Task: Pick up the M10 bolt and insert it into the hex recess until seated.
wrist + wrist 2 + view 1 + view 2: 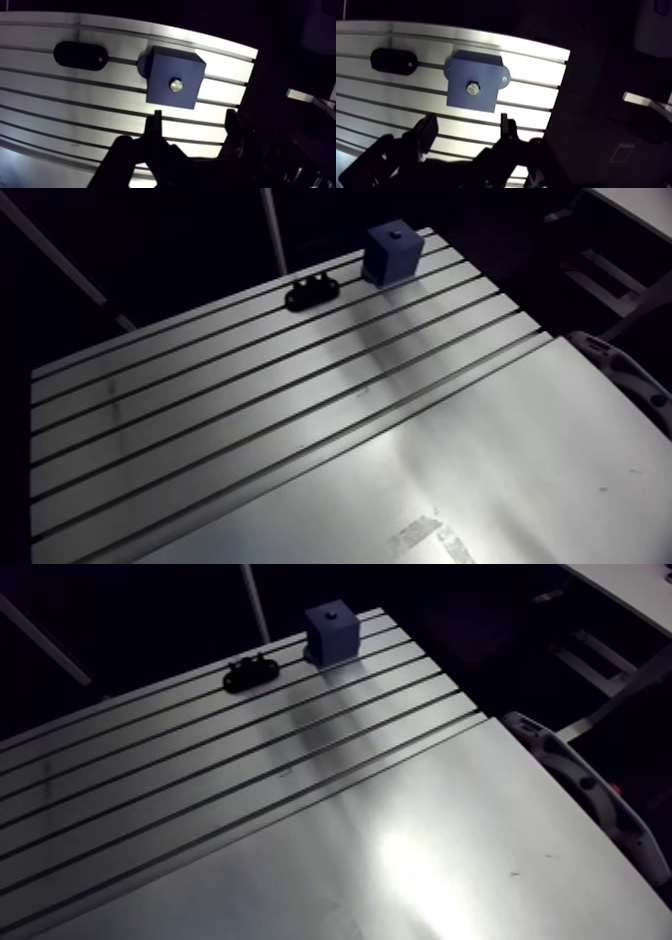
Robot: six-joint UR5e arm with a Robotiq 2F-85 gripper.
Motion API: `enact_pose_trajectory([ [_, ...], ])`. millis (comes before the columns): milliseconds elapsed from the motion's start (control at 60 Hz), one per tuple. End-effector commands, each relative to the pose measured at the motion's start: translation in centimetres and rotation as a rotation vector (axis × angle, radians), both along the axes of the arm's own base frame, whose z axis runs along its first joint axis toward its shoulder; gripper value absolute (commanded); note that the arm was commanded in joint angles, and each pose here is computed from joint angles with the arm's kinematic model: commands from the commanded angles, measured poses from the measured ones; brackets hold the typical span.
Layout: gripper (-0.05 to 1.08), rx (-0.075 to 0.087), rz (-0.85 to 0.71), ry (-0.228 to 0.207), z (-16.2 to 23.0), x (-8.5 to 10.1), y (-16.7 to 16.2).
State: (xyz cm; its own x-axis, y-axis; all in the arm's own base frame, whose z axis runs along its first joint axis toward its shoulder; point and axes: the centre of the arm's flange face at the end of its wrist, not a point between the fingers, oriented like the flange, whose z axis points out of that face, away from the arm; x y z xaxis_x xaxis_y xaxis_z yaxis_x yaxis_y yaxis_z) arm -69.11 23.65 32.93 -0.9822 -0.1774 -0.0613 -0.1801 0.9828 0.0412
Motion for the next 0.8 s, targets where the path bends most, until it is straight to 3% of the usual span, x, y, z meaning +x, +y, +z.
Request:
enact_pose_trajectory([
  [17, 1.03, -0.022, -0.14, -0.053, 0.1, 0.5, -0.4],
  [33, 1.03, -0.034, -0.151, -0.064, -0.3, 0.5, -0.5],
  [67, 1.03, -0.043, -0.155, -0.07, -0.8, 0.5, -0.7],
  [250, 1.07, -0.054, -0.161, -0.061, -1.7, 0.2, -0.8],
  [417, 1.08, -0.047, -0.164, -0.035, -1.9, -0.2, -0.4],
  [750, 1.08, -0.049, -0.17, -0.06, -4.1, -0.1, -0.4],
  [800, 1.08, -0.042, -0.169, -0.047, -4.3, -0.2, -0.3],
])
